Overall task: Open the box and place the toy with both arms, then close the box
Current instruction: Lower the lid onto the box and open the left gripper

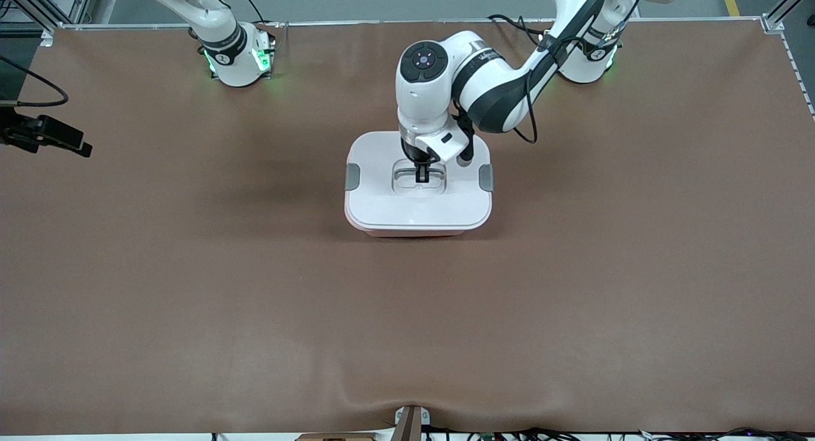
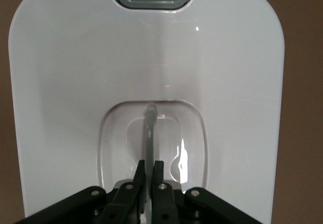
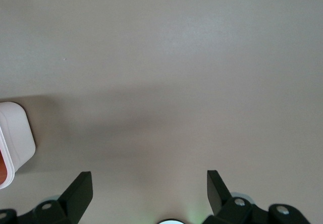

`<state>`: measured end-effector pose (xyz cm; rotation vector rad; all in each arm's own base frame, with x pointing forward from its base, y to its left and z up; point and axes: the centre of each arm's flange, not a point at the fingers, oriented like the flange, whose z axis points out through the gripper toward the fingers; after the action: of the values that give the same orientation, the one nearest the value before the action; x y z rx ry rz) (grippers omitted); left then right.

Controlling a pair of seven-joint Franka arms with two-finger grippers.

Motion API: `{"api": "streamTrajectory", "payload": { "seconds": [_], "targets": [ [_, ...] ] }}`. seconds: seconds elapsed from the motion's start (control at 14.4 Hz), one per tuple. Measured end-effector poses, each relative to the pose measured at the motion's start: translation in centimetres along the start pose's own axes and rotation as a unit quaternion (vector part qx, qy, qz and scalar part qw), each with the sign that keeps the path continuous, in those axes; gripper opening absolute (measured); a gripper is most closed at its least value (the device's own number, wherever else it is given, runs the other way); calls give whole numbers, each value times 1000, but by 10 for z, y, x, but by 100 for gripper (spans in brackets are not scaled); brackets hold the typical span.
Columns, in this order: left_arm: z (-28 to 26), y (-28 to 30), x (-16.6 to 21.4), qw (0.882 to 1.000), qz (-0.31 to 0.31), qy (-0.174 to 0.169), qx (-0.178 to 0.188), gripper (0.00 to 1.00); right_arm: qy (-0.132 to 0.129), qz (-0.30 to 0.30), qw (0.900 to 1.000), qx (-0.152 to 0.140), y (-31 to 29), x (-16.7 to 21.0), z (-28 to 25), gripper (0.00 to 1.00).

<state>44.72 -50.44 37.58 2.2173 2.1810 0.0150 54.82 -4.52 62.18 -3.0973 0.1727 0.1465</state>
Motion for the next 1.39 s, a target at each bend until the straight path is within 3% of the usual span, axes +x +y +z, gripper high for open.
{"api": "streamTrajectory", "payload": {
  "seconds": [0.76,1.39],
  "targets": [
    [14,-4,-7,1000,-7,-2,5,7,0,0,1000,0,0,0,0,100],
    [25,-11,-17,1000,-15,12,-16,7,0,0,1000,0,0,0,0,100]
  ]
}}
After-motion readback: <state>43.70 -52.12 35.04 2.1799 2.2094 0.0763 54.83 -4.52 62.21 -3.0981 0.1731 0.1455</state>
